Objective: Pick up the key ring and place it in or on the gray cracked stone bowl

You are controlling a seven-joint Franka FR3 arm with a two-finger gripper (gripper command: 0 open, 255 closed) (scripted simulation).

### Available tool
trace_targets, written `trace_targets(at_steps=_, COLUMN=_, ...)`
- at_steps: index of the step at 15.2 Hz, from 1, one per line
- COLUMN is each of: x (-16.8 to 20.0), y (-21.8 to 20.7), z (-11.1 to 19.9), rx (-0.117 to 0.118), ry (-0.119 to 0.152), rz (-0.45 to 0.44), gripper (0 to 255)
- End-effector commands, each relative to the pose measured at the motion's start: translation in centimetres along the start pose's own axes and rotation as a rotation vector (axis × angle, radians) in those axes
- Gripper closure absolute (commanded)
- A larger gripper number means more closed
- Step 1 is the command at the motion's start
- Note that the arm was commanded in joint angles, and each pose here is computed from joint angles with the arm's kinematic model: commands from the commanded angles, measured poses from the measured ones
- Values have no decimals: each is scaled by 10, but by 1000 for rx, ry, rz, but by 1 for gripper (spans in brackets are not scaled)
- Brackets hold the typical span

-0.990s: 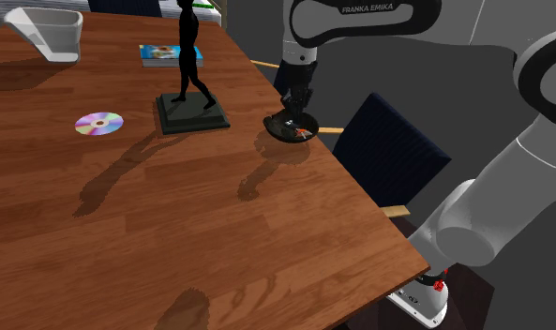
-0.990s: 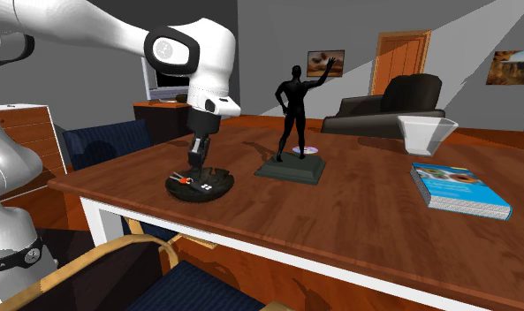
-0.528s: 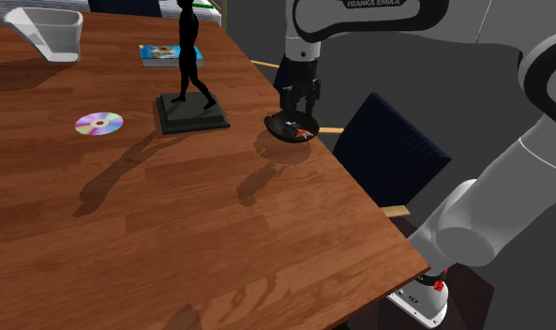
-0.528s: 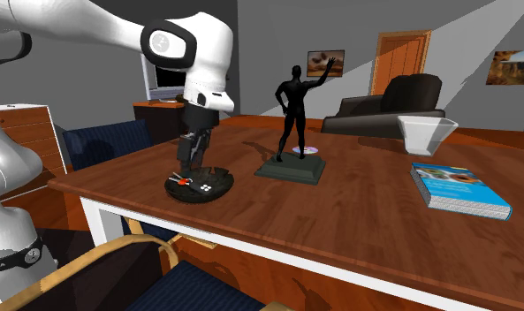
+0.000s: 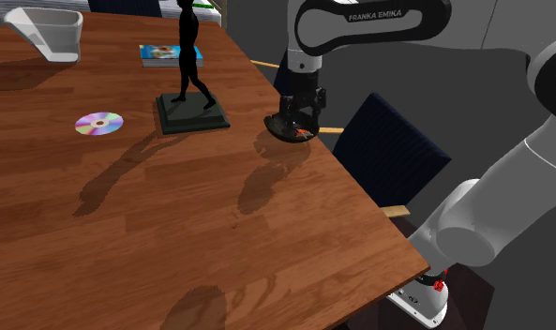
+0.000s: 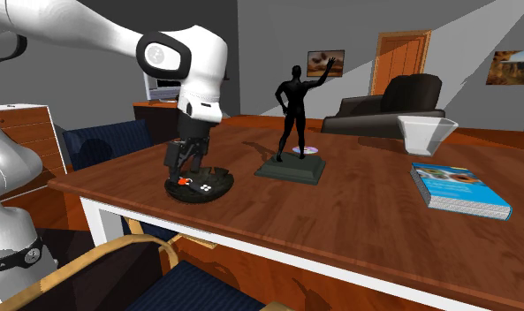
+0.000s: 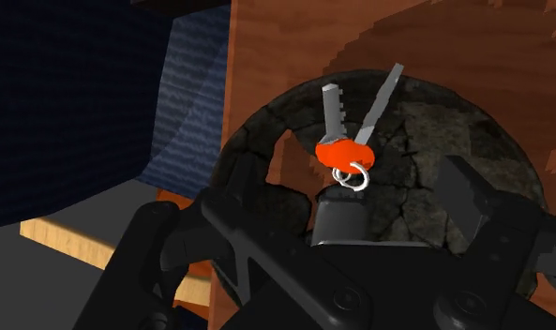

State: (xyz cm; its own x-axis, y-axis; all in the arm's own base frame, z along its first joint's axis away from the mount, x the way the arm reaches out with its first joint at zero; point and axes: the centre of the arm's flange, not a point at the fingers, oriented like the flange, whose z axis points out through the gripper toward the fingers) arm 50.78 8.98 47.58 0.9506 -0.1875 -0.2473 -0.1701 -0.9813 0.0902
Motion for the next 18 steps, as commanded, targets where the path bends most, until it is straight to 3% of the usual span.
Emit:
trace_targets(at_steps=1, x=0, y=-1, z=7, rx=0, ry=0, rz=1, gripper=0)
trace_targets(at_steps=8, x=0, y=-1, z=7, rx=0, ry=0, rz=1, gripper=0)
trace_targets(at_steps=9, x=0, y=-1, z=7, rx=0, ry=0, rz=1, gripper=255)
trace_targets(at_steps=18, x=0, y=-1, z=7, rx=0, ry=0, rz=1, gripper=255)
